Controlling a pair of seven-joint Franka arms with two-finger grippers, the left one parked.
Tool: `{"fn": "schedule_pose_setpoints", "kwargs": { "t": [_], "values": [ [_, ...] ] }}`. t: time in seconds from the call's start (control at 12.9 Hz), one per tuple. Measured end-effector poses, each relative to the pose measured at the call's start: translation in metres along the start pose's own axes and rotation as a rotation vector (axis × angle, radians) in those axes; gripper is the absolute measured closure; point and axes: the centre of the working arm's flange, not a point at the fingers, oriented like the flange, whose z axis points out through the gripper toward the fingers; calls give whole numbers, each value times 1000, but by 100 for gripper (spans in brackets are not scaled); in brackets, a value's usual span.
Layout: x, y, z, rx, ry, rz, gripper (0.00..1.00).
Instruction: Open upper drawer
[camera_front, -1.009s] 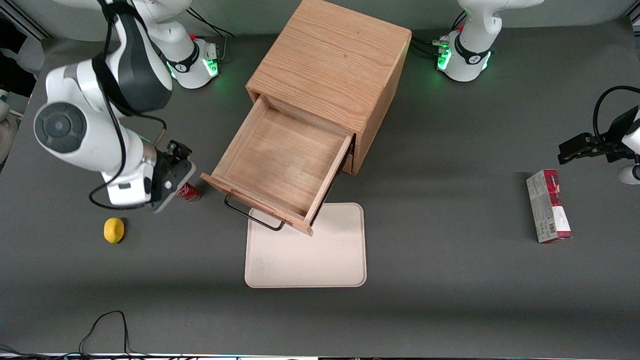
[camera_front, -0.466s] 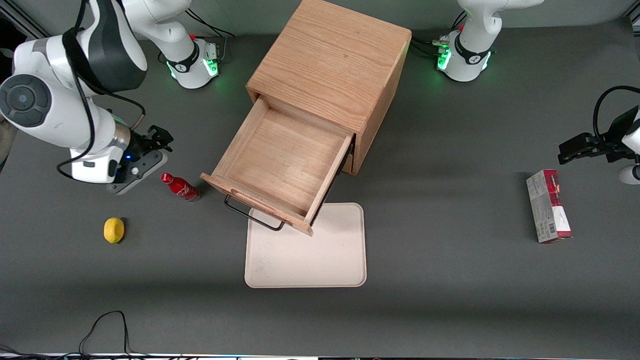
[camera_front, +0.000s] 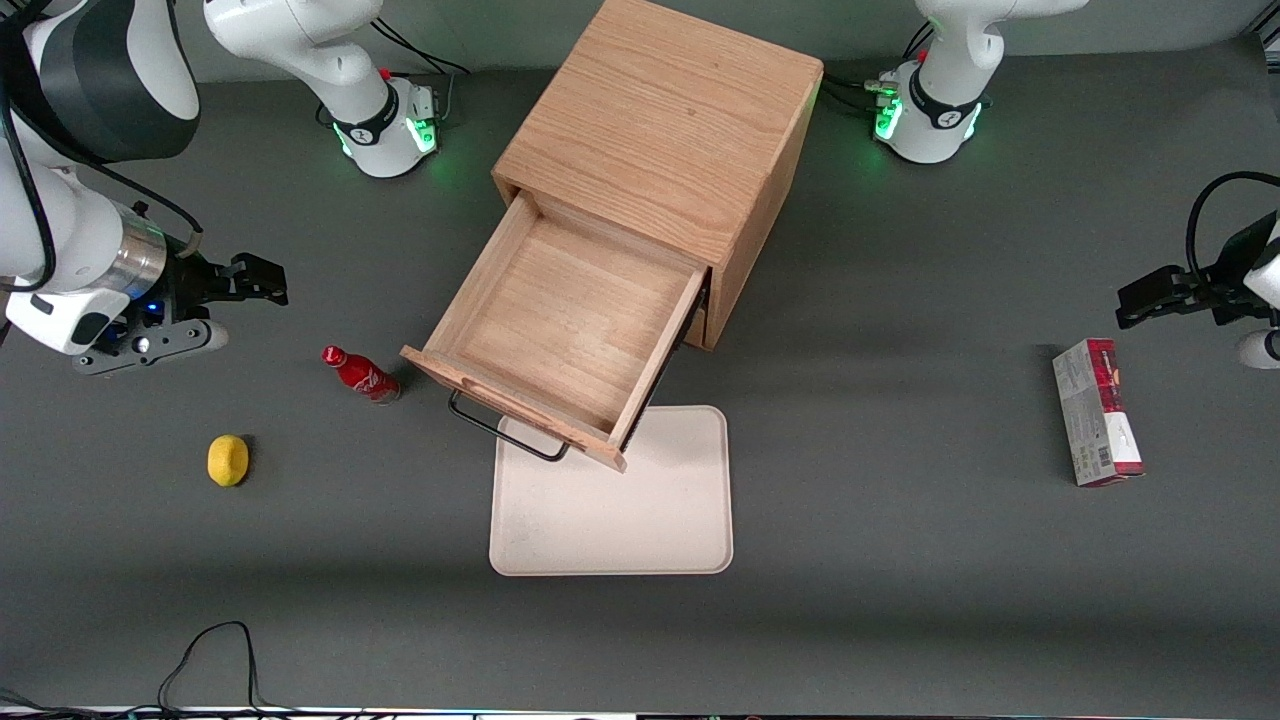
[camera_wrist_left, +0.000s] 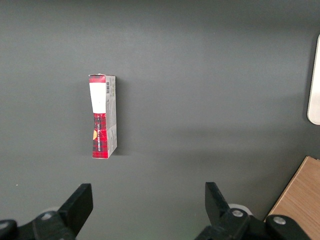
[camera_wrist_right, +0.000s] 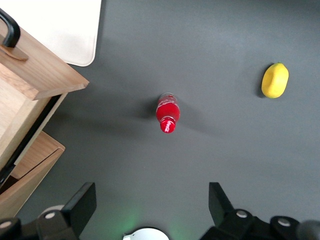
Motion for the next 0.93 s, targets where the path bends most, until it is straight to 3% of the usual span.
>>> {"fn": "schedule_pose_setpoints", "kwargs": {
  "t": [0.16,0.31,0.39,0.7,0.93],
  "values": [
    [-7,1,-7,4,41,9,0],
    [-14,-1,-11,10,116,55,0],
    [-20,-4,-12,14,128,68,0],
    [-35,-2,-13,20,107,94,0],
    [-36,3,-17,16,113,108,0]
  ]
}}
